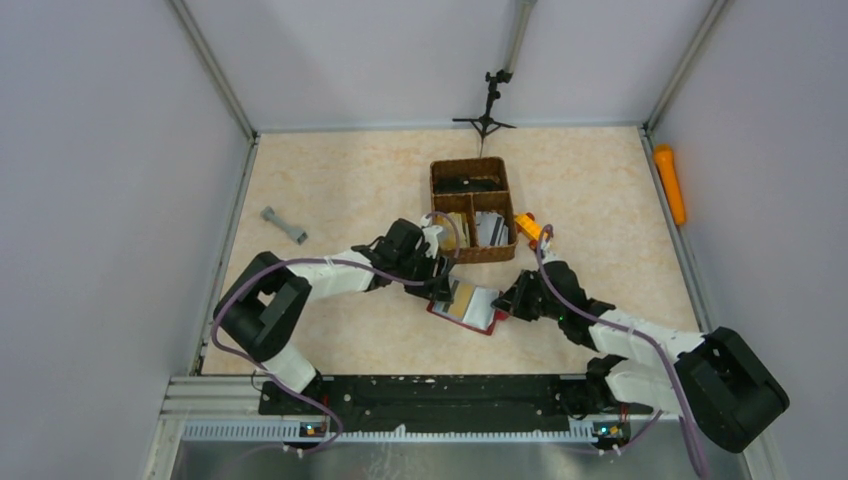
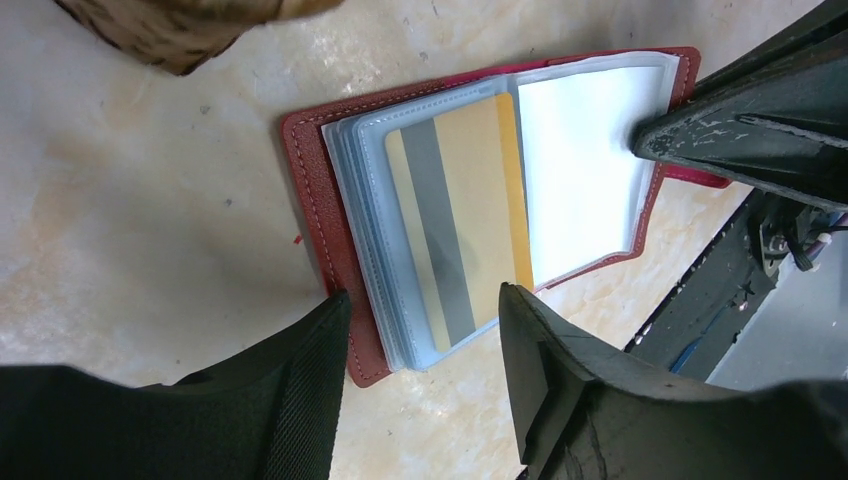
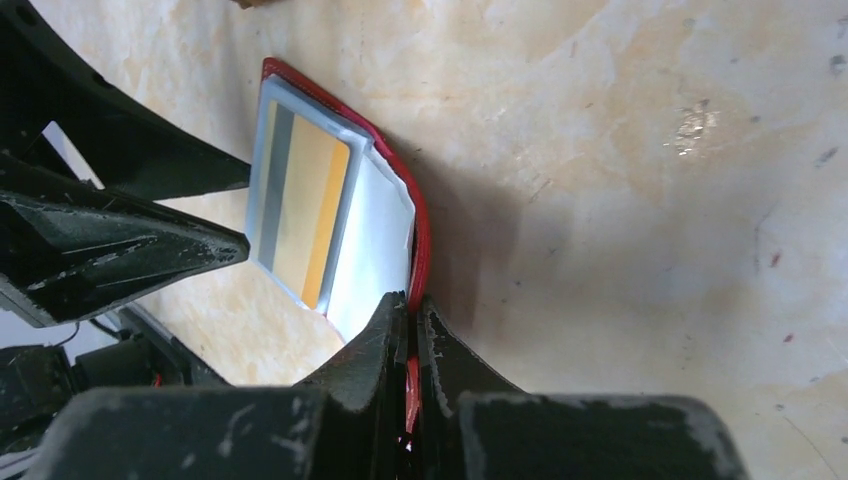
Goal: Take the credit cards out of the card holder
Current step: Pick up the card holder from the center of the board.
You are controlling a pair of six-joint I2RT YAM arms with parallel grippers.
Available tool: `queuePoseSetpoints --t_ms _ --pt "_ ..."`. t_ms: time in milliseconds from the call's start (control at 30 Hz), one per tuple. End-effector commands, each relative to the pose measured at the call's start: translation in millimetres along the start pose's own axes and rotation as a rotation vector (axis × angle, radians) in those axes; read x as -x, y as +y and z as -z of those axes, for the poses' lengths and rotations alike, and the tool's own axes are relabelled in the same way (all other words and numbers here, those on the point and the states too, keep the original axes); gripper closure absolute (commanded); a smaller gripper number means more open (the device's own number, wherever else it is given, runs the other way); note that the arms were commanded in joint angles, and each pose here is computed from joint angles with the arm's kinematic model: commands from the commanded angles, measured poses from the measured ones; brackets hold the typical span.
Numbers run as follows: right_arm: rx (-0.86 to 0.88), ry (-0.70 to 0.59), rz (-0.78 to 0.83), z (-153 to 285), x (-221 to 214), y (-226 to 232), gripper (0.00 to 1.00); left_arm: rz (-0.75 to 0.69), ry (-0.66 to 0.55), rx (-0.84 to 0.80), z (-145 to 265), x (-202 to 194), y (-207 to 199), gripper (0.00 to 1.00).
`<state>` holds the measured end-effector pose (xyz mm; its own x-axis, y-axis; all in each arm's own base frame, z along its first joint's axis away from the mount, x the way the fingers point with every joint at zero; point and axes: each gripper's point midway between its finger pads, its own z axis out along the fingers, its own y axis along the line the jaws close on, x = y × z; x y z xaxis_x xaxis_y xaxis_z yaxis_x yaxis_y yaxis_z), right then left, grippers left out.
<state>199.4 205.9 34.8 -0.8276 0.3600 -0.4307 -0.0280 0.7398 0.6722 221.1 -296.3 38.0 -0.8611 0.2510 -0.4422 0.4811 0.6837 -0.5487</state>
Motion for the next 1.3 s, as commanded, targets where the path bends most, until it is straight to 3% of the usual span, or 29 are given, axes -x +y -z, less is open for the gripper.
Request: queuePoseSetpoints --t_ms 0,233,500,667,1000,1267 --pt "0.152 -0.014 0.027 7.0 15.9 44.1 1.00 -0.022 -0.058 -0.023 10.3 2.3 -6.1 0.40" --pt "0.292 -0.063 0.098 43.1 36.6 91.2 1.00 0.023 -0.252 -0.075 46.7 24.1 -4.6 0.29" --pt "0.384 -0.062 0.172 85.7 54.8 139.0 1.00 0.033 -0.414 -0.351 90.1 40.5 -30.9 0.13" --pt "0.465 -0.089 0.178 106.5 63.2 162.8 1.00 0.048 -0.406 -0.447 95.5 38.0 -40.7 0.06" --pt "0.649 -0.125 0.161 132.1 68.0 195.9 1.00 0.046 -0.433 -0.626 114.3 38.7 -60.8 0.03" --pt "0.765 -0.180 0.155 158.1 75.8 217.1 1.00 0.101 -0.460 -0.678 126.8 47.5 -70.3 0.01"
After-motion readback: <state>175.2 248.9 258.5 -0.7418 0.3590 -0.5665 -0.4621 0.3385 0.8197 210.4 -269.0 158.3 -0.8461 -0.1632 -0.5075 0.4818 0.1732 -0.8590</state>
